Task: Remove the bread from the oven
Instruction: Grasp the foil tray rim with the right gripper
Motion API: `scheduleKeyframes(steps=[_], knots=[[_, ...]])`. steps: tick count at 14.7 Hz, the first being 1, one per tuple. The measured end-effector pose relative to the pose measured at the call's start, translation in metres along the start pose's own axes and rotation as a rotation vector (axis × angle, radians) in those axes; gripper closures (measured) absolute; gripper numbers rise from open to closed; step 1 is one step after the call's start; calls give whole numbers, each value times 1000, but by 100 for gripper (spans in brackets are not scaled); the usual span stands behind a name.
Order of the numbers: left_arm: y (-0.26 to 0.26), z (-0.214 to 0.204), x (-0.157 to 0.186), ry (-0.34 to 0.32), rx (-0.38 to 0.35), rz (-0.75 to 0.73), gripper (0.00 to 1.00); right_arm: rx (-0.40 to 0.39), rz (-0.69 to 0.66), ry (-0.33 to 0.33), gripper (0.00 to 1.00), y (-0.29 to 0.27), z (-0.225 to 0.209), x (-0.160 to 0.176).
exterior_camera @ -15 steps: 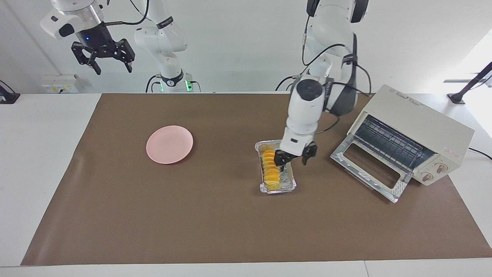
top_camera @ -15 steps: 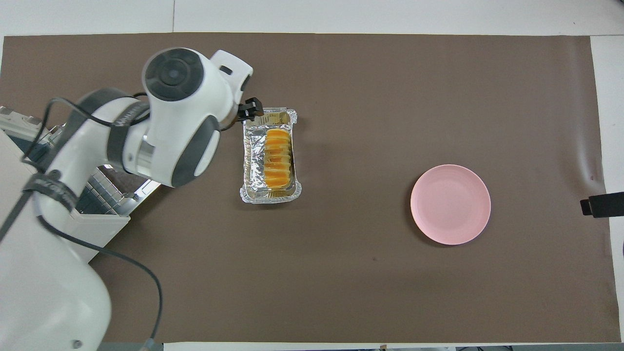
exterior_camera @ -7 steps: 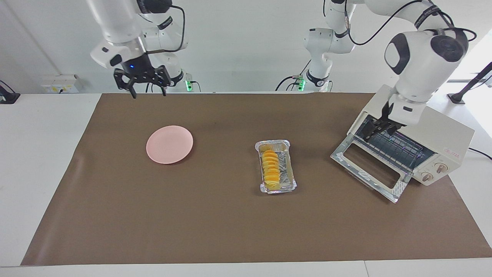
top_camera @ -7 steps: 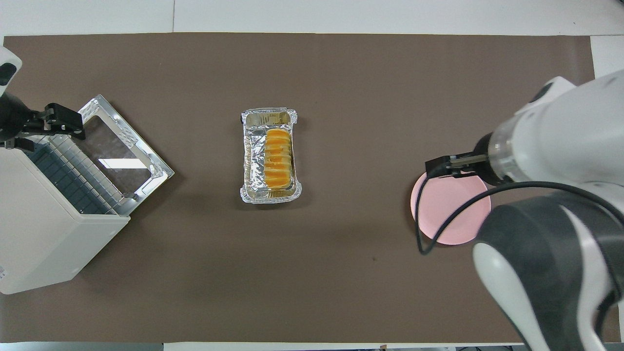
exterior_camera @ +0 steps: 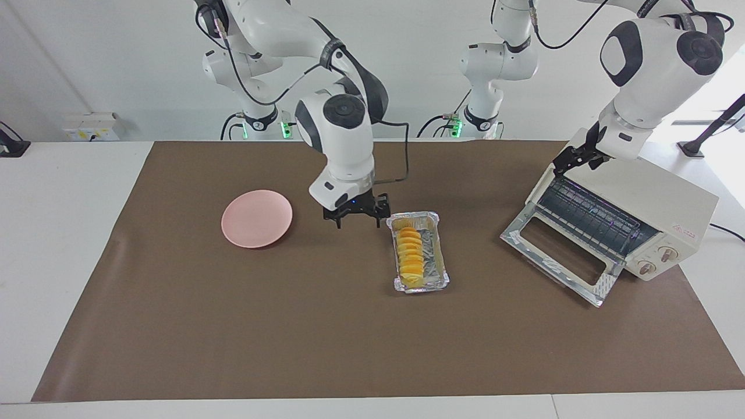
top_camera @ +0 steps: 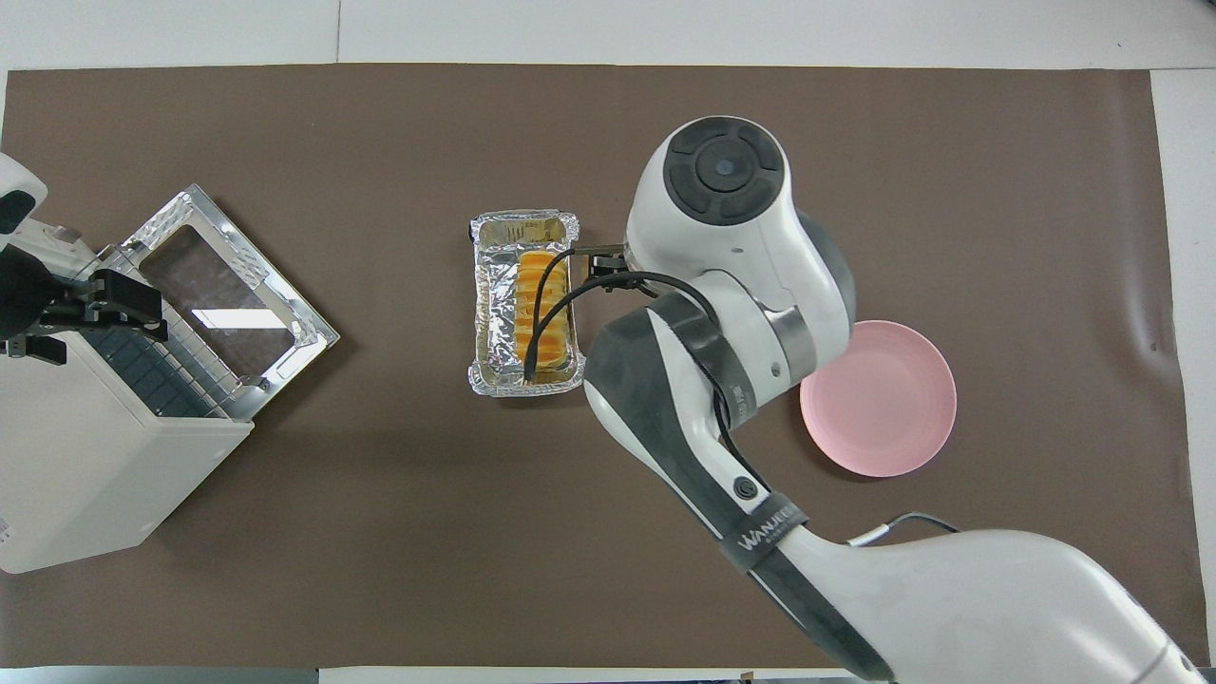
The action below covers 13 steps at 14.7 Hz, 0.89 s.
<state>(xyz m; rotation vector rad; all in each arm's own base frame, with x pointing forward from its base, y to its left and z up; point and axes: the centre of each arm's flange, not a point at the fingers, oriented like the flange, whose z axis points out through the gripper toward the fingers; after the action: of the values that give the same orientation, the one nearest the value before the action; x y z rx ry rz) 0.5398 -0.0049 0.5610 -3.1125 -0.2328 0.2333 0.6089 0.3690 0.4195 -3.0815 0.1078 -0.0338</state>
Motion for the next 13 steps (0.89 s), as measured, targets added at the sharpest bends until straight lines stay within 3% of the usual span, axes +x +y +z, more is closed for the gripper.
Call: scheduleKeyframes(steps=[4, 8, 13], knots=[[1, -24, -13, 54, -6, 47, 0, 6, 7, 6, 0, -43, 65, 13], [9, -25, -9, 62, -7, 60, 0, -26, -32, 47, 0, -52, 83, 14], [27, -38, -11, 64, -12, 96, 0, -42, -68, 59, 15, -69, 111, 4]])
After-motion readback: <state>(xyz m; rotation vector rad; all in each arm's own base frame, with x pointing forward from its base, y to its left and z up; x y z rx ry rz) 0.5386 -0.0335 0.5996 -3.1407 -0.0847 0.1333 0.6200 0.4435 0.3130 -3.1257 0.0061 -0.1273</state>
